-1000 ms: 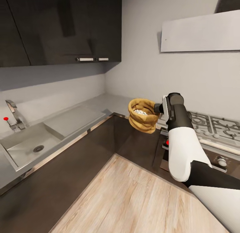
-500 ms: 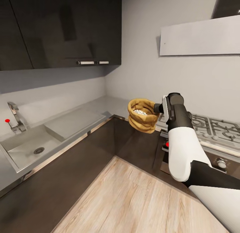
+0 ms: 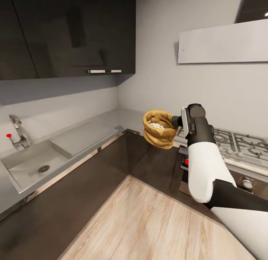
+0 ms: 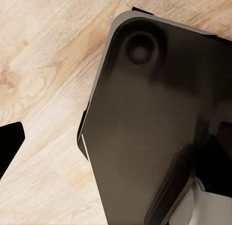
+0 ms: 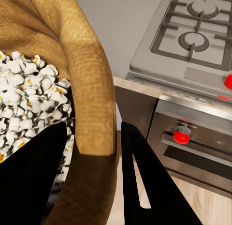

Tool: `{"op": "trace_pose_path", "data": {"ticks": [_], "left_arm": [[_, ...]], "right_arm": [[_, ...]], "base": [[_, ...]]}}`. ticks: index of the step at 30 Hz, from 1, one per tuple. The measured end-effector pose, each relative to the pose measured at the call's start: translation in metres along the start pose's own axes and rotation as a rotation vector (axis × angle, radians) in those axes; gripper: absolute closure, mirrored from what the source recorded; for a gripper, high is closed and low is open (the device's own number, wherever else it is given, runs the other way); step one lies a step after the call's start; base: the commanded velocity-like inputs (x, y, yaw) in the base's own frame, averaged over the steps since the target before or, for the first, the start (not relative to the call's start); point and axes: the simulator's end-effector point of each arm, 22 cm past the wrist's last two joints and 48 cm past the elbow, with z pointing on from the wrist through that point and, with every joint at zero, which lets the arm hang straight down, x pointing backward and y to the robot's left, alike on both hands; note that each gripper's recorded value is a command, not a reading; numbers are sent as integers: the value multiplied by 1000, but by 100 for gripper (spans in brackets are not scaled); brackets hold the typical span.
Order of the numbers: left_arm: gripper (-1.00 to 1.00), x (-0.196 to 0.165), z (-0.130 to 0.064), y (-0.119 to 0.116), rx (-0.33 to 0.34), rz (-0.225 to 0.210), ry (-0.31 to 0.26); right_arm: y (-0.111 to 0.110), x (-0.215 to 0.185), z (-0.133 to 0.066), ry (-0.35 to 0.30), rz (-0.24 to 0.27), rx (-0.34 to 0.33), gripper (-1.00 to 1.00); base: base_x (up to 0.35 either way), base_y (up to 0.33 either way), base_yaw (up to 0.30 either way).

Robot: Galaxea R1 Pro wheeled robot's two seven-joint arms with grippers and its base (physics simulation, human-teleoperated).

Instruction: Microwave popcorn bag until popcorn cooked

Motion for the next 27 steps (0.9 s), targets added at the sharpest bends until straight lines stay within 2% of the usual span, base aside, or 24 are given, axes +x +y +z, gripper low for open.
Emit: {"op": "trace_pose_path", "data": {"ticks": [8, 15, 23, 27], "left_arm": [[-100, 0, 0, 1, -2, -1, 0], [-100, 0, 0, 0, -1, -3, 0], [-100, 0, 0, 0, -1, -3, 0], [-100, 0, 0, 0, -1, -3, 0]], "right_arm": [[1, 6, 3, 13, -2, -4, 100], [14, 61, 29, 140, -42, -18, 100], [11, 124, 48, 241, -62, -8, 100], [10, 137, 51, 260, -62, -10, 100]], "base": [[0, 0, 0], [0, 0, 0], [0, 0, 0], [0, 0, 0]]}}
